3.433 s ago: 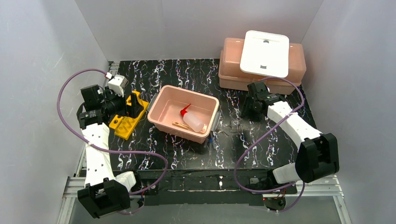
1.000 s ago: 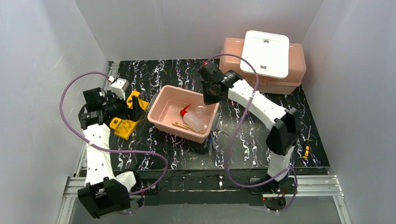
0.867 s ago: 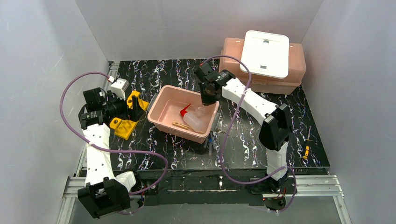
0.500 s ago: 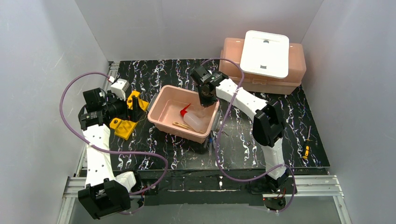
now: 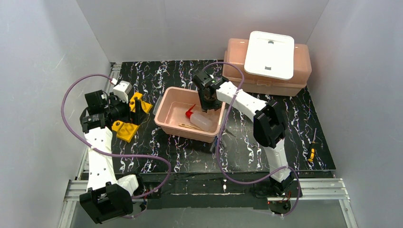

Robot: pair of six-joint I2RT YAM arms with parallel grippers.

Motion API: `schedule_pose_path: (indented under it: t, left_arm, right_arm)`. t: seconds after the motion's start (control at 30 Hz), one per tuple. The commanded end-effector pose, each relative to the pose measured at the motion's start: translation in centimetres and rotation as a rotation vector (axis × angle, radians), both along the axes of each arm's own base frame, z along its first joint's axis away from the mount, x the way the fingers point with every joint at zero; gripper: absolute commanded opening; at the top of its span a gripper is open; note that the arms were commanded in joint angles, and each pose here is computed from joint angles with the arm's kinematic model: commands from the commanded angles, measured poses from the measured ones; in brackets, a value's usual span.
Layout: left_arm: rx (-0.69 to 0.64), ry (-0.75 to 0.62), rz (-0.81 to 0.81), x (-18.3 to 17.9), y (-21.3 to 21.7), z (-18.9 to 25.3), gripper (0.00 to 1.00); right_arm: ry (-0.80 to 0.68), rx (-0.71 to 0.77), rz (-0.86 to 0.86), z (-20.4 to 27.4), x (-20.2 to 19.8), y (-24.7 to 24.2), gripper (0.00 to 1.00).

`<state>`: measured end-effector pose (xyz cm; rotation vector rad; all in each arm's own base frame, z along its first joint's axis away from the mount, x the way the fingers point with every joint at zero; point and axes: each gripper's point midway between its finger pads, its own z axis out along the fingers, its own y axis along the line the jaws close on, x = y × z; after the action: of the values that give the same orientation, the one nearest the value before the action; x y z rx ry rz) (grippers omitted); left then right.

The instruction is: Organize the chemistry lab equipment

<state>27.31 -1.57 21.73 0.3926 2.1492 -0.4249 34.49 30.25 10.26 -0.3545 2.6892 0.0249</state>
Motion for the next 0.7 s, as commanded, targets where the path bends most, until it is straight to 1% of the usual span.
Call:
schedule_pose_path:
  t: [0.0,0.1,0.2,0.37,0.43,0.53,0.63,0.67]
  left_arm:
    - [0.0,-0.001,-0.023,-0.9,-0.5,-0.1,0.98]
    - [0.003,0.001,-0.022,-0.9,-0.5,-0.2,0.98]
    - [0.001,0.005,-0.022,-0.9,-0.5,-0.3,0.98]
    - [-0.008,0.015,-0.024,-0.9,-0.5,-0.7,0.98]
    - [-0.005,0.014,-0.023,-0.9,-0.5,-0.6,0.98]
    - [0.0,0.015,-0.026,-0.9,-0.4,-0.6,0.98]
    - [0.002,0.017,-0.027,-0.9,-0.4,-0.5,0.98]
    - [0.0,0.017,-0.029,-0.8,-0.5,-0.5,0.98]
  right_arm:
    - [-0.11,0.082,0.014,5.5,1.0,0.6,0.55]
    - [-0.162,0.143,0.022,8.9,0.8,0.9,0.59]
    - [-0.197,0.206,0.04,11.9,-0.1,1.2,0.6]
    - [-0.229,0.267,0.063,14.7,-3.0,1.2,0.61]
    - [-0.229,0.284,0.04,15.0,-4.2,0.2,0.6]
    - [-0.279,0.3,-0.007,15.2,-5.4,-2.3,0.57]
    - [-0.315,0.312,-0.061,14.5,-6.6,-5.7,0.53]
    - [-0.324,0.34,-0.09,13.7,-7.1,-7.4,0.51]
